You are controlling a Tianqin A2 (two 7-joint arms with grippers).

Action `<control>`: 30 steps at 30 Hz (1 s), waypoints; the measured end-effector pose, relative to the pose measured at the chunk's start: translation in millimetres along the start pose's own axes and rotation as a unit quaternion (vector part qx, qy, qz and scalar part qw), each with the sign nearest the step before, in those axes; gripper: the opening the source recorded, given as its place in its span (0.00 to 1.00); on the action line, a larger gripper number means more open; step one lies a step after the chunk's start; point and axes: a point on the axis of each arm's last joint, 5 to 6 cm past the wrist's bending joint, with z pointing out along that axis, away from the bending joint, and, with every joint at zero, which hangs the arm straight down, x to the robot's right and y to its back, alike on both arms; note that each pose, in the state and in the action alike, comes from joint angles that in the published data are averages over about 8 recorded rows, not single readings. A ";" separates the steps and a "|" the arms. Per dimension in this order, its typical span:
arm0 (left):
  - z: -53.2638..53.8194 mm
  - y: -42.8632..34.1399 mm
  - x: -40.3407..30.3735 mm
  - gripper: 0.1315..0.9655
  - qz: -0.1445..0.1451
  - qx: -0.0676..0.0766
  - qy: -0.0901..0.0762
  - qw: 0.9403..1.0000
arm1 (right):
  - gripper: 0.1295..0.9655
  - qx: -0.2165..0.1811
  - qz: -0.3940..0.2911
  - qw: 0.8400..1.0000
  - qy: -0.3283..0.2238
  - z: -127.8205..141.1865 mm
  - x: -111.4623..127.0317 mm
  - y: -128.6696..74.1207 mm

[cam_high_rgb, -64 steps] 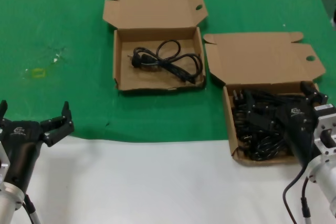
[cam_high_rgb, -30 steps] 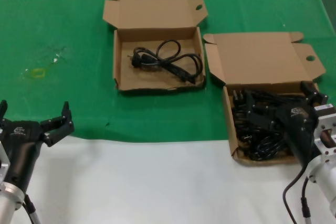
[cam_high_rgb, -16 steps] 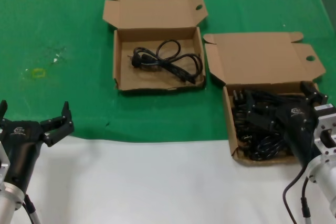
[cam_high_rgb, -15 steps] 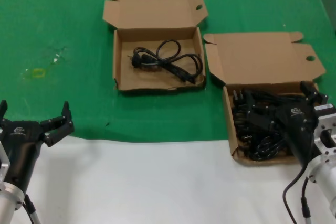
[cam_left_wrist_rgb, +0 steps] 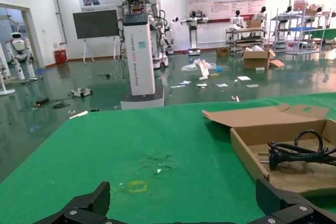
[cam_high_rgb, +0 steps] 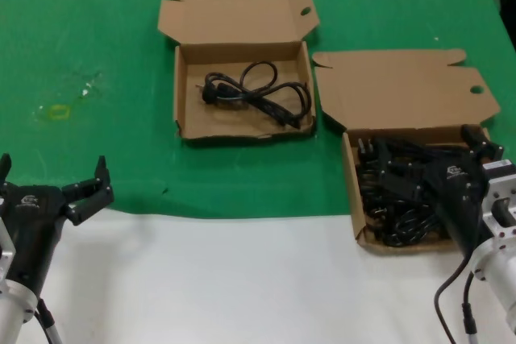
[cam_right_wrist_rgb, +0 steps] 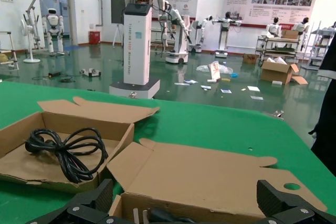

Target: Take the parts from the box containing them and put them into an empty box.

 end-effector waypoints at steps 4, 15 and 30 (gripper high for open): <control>0.0 0.0 0.0 1.00 0.000 0.000 0.000 1.000 | 1.00 0.000 0.000 1.000 0.000 0.0 0.0 0.0; 0.0 0.0 0.0 1.00 0.000 0.000 0.000 1.000 | 1.00 0.000 0.000 1.000 0.000 0.0 0.0 0.0; 0.0 0.0 0.0 1.00 0.000 0.000 0.000 1.000 | 1.00 0.000 0.000 1.000 0.000 0.0 0.0 0.0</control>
